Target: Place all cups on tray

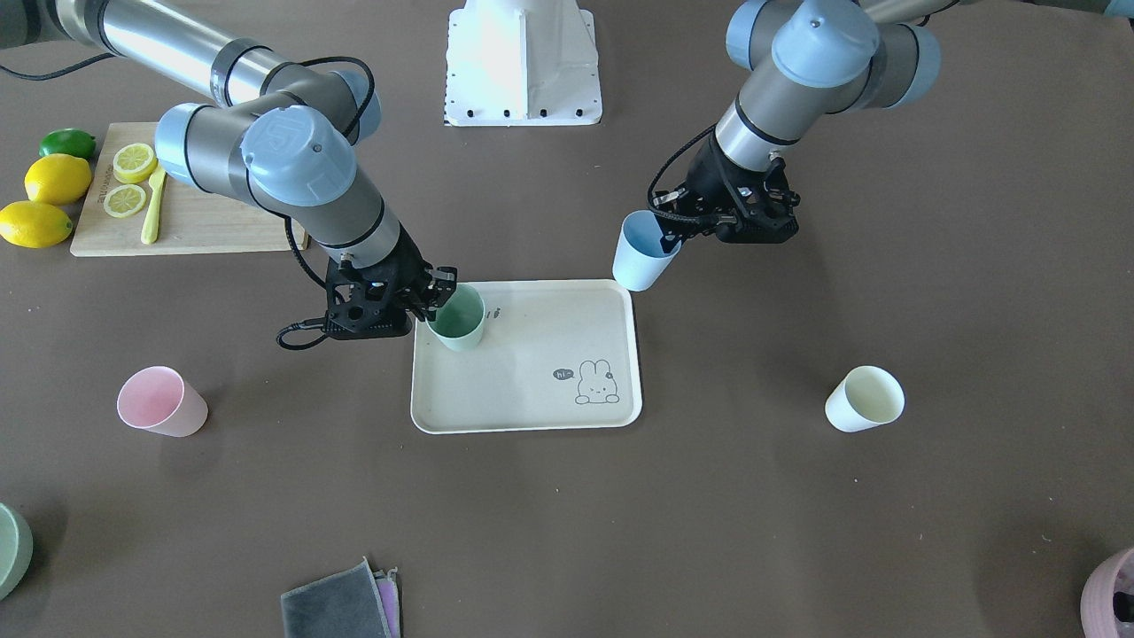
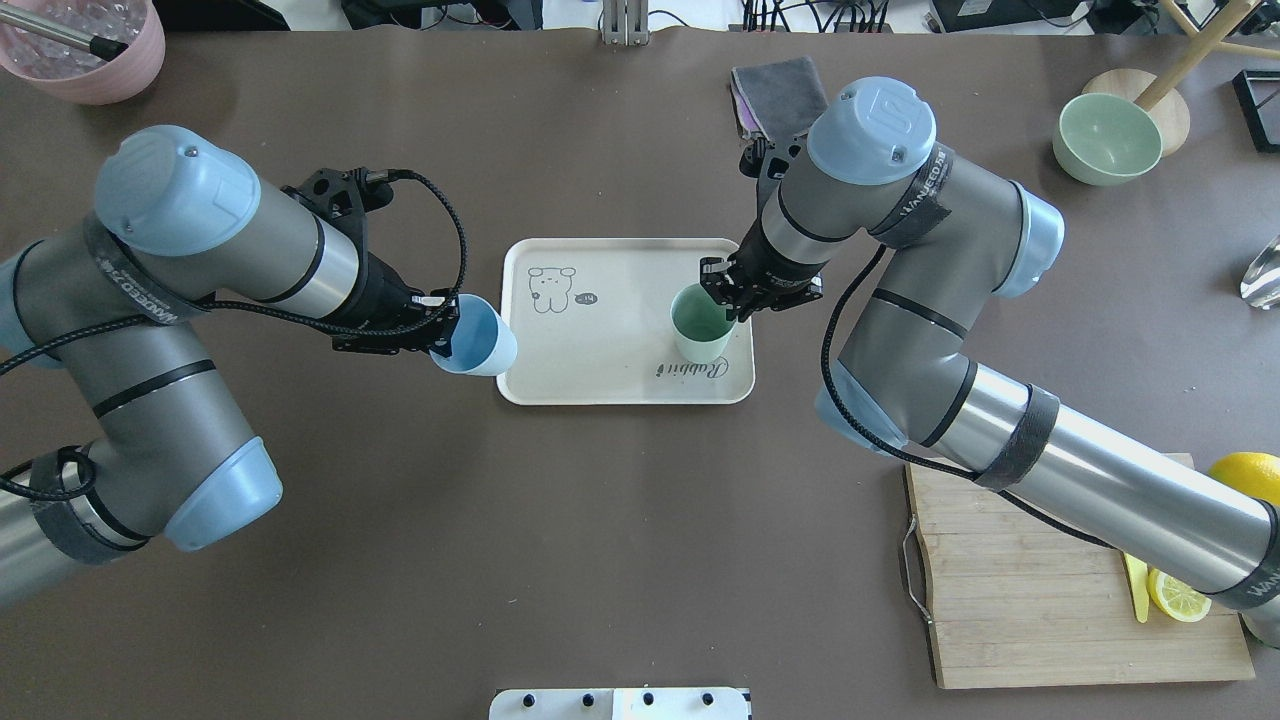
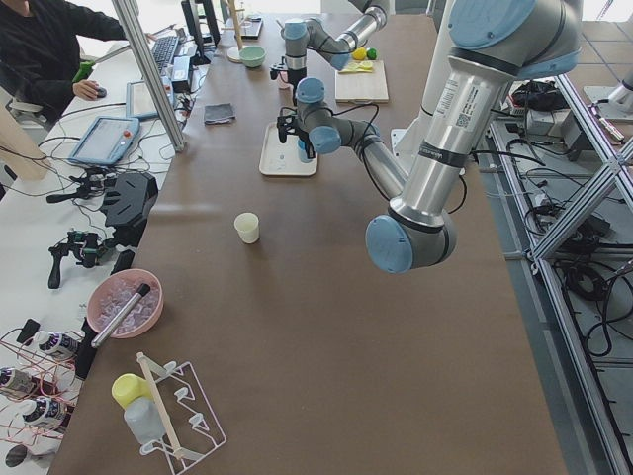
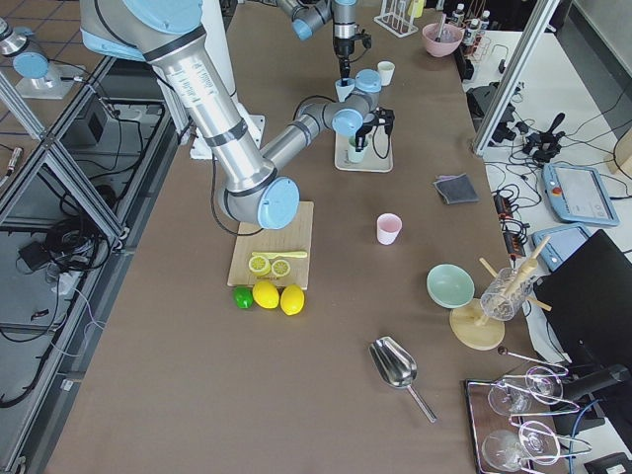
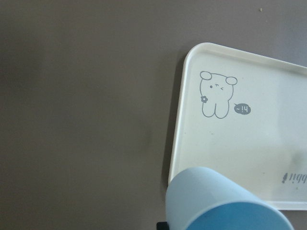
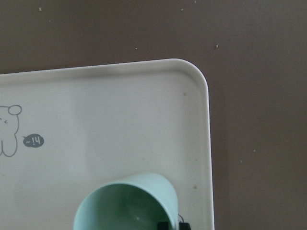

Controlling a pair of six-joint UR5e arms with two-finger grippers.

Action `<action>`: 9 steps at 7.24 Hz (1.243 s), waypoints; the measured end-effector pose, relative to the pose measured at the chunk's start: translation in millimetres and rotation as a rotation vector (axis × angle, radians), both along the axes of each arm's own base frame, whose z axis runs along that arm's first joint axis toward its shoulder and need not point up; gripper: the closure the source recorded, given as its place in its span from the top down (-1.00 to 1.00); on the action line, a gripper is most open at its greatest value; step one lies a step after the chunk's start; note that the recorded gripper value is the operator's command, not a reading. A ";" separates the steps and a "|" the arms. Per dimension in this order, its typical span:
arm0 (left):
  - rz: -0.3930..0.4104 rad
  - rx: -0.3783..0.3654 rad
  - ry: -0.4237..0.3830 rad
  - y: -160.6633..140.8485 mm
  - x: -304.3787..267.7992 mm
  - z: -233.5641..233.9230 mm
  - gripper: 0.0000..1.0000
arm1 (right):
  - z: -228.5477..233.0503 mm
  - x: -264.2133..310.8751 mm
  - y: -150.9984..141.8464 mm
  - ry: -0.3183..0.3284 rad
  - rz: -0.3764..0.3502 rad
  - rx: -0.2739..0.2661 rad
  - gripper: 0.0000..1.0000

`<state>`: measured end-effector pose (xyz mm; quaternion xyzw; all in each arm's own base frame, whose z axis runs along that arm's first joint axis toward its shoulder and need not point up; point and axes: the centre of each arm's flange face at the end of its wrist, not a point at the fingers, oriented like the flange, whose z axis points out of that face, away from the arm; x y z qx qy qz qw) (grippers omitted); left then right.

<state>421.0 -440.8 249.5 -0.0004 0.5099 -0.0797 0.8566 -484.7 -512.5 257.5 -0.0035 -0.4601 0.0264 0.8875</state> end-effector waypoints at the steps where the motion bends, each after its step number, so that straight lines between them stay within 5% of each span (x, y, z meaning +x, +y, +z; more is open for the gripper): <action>1: 0.000 0.000 -0.003 10.9 17.1 -7.4 -1.00 | -5.0 1.8 1.4 -0.007 0.010 -0.010 1.00; 5: -0.034 -0.006 -0.028 -2.6 71.5 -29.1 -1.00 | -13.0 109.1 -36.1 -0.030 0.076 -0.053 1.00; 9: -0.078 -0.005 -0.098 -23.4 95.9 -8.9 -1.00 | 92.7 241.9 -91.5 0.093 0.109 -0.022 1.00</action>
